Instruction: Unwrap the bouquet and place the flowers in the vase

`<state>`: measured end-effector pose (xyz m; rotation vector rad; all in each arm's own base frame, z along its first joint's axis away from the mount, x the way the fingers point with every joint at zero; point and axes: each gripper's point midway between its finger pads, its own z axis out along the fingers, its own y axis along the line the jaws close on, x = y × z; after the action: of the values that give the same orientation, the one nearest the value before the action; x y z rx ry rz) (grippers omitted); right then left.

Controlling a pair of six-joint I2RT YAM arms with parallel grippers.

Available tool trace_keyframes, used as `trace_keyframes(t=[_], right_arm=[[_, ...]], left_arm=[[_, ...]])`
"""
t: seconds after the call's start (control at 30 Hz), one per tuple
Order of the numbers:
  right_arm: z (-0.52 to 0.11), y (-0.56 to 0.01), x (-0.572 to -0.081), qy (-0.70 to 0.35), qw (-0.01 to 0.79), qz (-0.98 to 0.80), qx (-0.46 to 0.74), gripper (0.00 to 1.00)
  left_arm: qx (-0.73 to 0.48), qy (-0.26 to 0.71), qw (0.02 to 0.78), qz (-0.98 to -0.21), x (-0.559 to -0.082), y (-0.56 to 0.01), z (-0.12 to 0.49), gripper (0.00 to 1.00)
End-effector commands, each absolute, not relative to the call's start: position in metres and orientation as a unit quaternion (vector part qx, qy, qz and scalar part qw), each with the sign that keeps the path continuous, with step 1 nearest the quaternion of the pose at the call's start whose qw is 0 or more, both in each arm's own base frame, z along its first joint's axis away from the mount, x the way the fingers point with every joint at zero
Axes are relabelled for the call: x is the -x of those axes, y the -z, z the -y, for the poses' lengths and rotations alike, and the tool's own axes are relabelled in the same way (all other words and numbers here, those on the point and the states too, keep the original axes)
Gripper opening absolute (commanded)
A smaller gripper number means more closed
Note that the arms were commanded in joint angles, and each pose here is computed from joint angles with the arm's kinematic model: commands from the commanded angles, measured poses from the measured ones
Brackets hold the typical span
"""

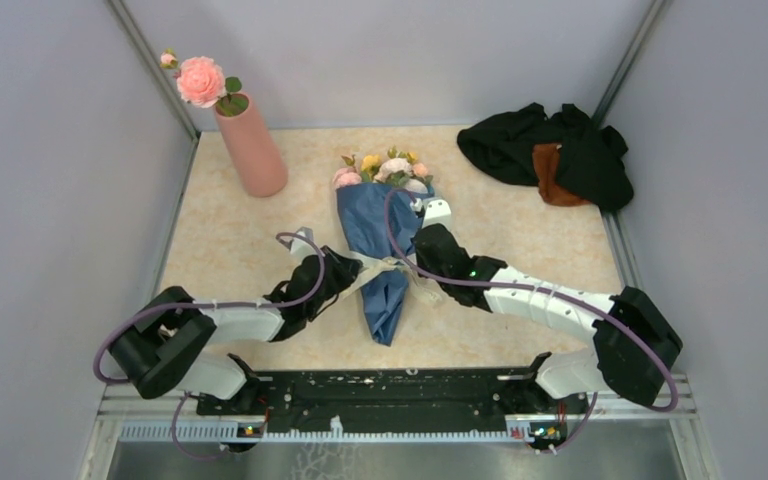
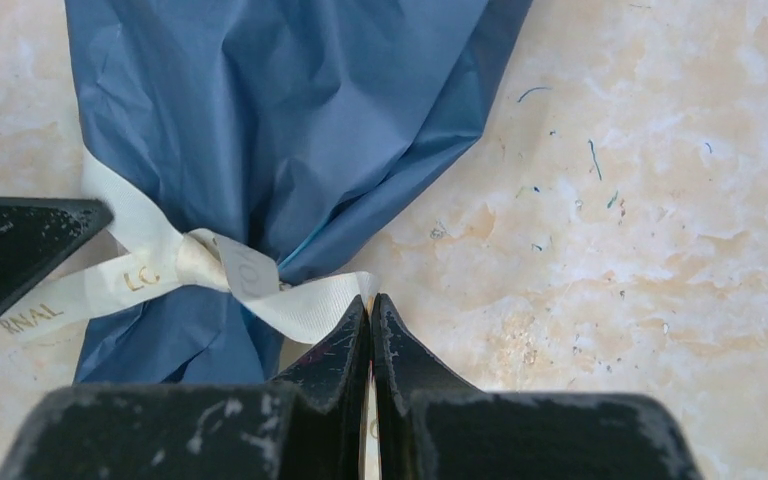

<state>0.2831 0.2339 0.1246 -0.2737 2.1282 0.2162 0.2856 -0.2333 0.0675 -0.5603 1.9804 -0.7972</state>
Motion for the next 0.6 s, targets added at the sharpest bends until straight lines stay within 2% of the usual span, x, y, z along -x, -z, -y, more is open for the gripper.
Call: trace_keyframes(t=[0.0,0.23,0.57], right_arm=[[-0.233,-0.138,-0.288,-0.098,0.495,-0.858,0.097,0.0],[-0.233,-0.132,-0.287,-0.097,0.49,-0.861,0.098,0.0],[-0.23,-0.13,-0.286,-0.096,0.49,-0.861,0.094,0.0]], left_arm=[[0.229,0.358,0.477,-0.769,-0.299,-0.104,0.246,0.21],[0.23,0.359,0.488,-0.762,-0.301,-0.116,0.243,0.01],[0.227,0.353,0.494,-0.761,-0.301,-0.12,0.241,0.0]])
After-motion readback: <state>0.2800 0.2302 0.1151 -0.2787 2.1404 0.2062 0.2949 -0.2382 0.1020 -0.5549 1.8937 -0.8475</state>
